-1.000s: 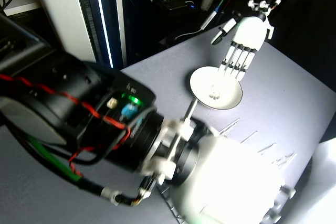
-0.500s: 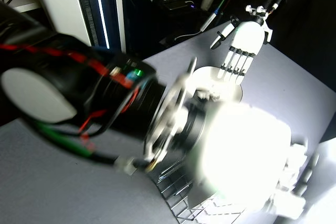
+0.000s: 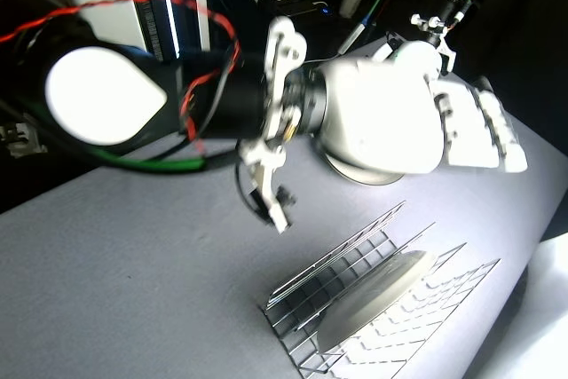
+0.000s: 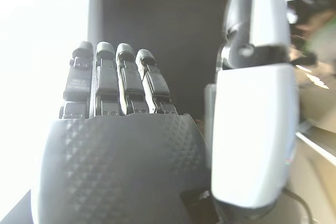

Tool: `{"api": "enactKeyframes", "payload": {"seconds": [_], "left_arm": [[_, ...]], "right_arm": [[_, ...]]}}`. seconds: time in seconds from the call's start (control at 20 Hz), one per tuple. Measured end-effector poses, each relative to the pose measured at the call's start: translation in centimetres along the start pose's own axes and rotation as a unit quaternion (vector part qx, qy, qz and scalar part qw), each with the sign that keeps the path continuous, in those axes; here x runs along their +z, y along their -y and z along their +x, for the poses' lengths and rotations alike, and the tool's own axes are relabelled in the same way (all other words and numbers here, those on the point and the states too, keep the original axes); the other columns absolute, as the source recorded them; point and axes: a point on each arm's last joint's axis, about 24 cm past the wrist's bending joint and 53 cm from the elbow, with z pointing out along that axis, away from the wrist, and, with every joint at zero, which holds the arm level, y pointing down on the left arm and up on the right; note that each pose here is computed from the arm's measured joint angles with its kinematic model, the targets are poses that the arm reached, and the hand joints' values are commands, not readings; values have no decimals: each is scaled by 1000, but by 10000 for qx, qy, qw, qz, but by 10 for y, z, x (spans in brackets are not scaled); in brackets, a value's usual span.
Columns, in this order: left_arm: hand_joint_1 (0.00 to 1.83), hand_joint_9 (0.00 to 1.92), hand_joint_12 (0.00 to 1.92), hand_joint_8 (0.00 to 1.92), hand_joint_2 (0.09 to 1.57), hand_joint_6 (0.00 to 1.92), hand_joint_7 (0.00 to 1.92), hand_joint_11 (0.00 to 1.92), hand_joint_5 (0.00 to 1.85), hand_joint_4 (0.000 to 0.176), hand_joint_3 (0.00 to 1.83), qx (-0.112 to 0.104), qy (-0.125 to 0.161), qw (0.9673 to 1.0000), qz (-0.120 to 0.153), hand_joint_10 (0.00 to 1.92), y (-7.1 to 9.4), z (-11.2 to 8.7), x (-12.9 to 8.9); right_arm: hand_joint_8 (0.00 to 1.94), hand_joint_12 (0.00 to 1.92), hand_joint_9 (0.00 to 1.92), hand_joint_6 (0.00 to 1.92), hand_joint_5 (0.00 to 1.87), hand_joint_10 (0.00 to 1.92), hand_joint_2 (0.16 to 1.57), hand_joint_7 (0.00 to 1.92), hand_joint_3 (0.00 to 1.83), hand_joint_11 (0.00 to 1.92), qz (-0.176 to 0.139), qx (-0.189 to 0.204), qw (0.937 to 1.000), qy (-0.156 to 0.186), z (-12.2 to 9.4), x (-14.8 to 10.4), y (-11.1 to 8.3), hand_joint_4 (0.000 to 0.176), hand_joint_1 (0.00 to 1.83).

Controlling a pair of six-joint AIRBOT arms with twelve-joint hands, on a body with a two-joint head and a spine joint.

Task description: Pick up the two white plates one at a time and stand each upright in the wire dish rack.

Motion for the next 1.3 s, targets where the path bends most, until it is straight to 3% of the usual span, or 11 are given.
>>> {"api": "enactKeyframes", "payload": {"seconds": [0.3, 0.45, 0.55, 0.7, 0.8, 0.9, 1.0, 1.15, 1.3], "left_arm": [[0, 17, 13, 8, 1216, 5, 30, 21, 70, 0, 1, 137, 166, 9997, -68, 7, -4, -17, -1], [0, 30, 20, 11, 1210, 7, 43, 33, 80, 0, 0, 110, 329, 9993, -164, 10, -11, -30, -4], [0, 19, 16, 6, 1209, 4, 39, 20, 78, 0, 0, 132, 306, 9992, -231, 3, -17, -29, -4], [0, 18, 16, 5, 1208, 3, 39, 18, 76, 0, 0, 98, 251, 9993, -252, 3, -19, -24, -1], [0, 72, 48, 5, 1206, 4, 103, 51, 119, 0, 0, 69, 206, 9995, -249, 6, -19, -19, 1], [0, 165, 398, 7, 1186, 10, 206, 0, 212, 0, 0, -22, 202, 9995, -255, 6, -21, -17, 0], [0, 167, 375, 5, 1211, 3, 205, 0, 201, 0, 7, -131, 125, 9995, -247, 8, -22, -10, 1], [0, 82, 175, 2, 1229, 0, 118, 0, 131, 0, 6, -269, 13, 9992, -291, 3, -25, 2, 0], [0, 124, 283, 2, 1213, 3, 170, 0, 175, 0, 0, -480, -72, 9983, -311, 6, -28, 13, 1]], "right_arm": [[0, 19, 0, 0, 0, 0, 1004, 0, 19, 38, -115, -189, 9982, -550, 45, -3, -13, 0, 1501], [0, 35, 0, 0, 0, 0, 996, 0, 9, 53, -222, -286, 9949, -944, 78, -7, -22, 0, 1446], [0, 45, 0, 0, 0, 0, 976, 0, 0, 57, -220, -248, 9940, -1039, 88, -8, -24, 0, 1466], [0, 46, 0, 0, 0, 0, 975, 0, 0, 56, -193, -310, 9925, -1171, 98, -10, -23, 0, 1468], [0, 322, 0, 0, 0, 0, 1032, 0, 5, 1, -162, -308, 9920, -1212, 101, -10, -24, 0, 1431], [0, 269, 0, 0, 0, 0, 1044, 0, 3, 0, -179, -339, 9914, -1252, 104, -11, -24, 0, 1420], [0, 267, 0, 4, 11, 0, 1033, 0, 0, 0, -143, -365, 9906, -1311, 108, -13, -22, 0, 1423], [0, 409, 2, 9, 75, 0, 1058, 0, 5, 0, -139, -353, 9904, -1326, 110, -14, -21, 0, 1337], [1, 423, 13, 3, 72, 3, 1071, 7, 1, 0, -189, -351, 9898, -1368, 114, -15, -24, 0, 1430]]}}
